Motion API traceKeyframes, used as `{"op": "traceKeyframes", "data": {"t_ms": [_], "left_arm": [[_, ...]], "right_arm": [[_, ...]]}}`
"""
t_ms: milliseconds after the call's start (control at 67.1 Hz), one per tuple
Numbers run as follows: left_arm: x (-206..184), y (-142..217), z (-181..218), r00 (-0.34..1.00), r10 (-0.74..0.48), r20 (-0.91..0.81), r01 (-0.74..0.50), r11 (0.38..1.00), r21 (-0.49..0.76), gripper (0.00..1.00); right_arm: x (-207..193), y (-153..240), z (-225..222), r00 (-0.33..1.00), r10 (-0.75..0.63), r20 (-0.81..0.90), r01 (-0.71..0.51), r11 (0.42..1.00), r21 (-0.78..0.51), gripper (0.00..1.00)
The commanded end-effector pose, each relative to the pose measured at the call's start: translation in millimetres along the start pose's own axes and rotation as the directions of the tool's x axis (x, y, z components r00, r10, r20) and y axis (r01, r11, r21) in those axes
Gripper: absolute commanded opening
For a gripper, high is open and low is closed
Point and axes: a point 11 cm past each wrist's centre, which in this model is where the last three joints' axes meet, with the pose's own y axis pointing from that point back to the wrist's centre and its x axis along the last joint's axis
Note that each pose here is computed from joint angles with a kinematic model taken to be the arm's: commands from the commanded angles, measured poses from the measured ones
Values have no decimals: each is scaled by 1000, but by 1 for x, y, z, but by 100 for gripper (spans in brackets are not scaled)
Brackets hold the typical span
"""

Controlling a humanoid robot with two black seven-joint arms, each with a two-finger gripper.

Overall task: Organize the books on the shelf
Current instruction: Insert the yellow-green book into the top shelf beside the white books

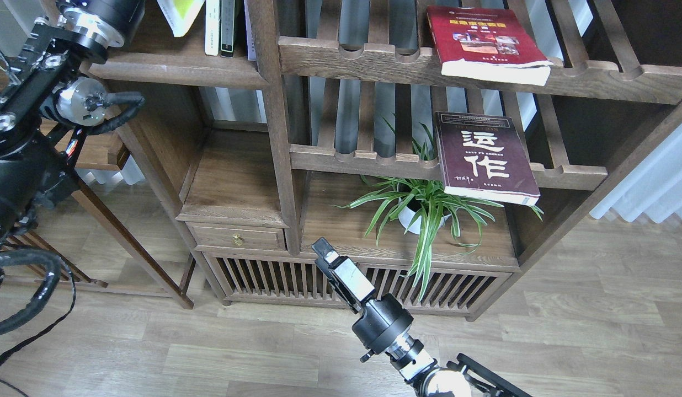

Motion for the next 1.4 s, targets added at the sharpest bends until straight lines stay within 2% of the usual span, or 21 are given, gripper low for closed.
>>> {"op": "traceKeyframes", "data": {"t_ms": [0,655,894,1207,1326,1371,1385], "left_arm": [[6,2,-4,1000,11,14,-11,1000,-2,5],[2,3,-19,999,8,34,-9,999,32,8],[0,3,-24,999,13,31,-14,999,45,17],[-3,4,-26,999,-4,46,2,999,44,18],[-8,1,-24,999,-10,43,9,999,39,25],[-12,-1,-22,999,-17,41,16,999,35,31],[-22,-6,-18,999,-28,32,27,999,23,38]], "right_arm": [[0,0,0,1000,1,1,-1,1000,0,98],[0,0,1,1000,1,1,-1,1000,-1,98],[3,5,3,1000,13,10,-13,1000,1,98],[4,7,7,1000,18,15,-18,1000,-4,98],[5,9,7,1000,24,19,-24,1000,-1,98],[5,10,8,999,25,20,-25,1000,-1,98],[6,10,8,999,26,20,-26,1000,-1,98]]}}
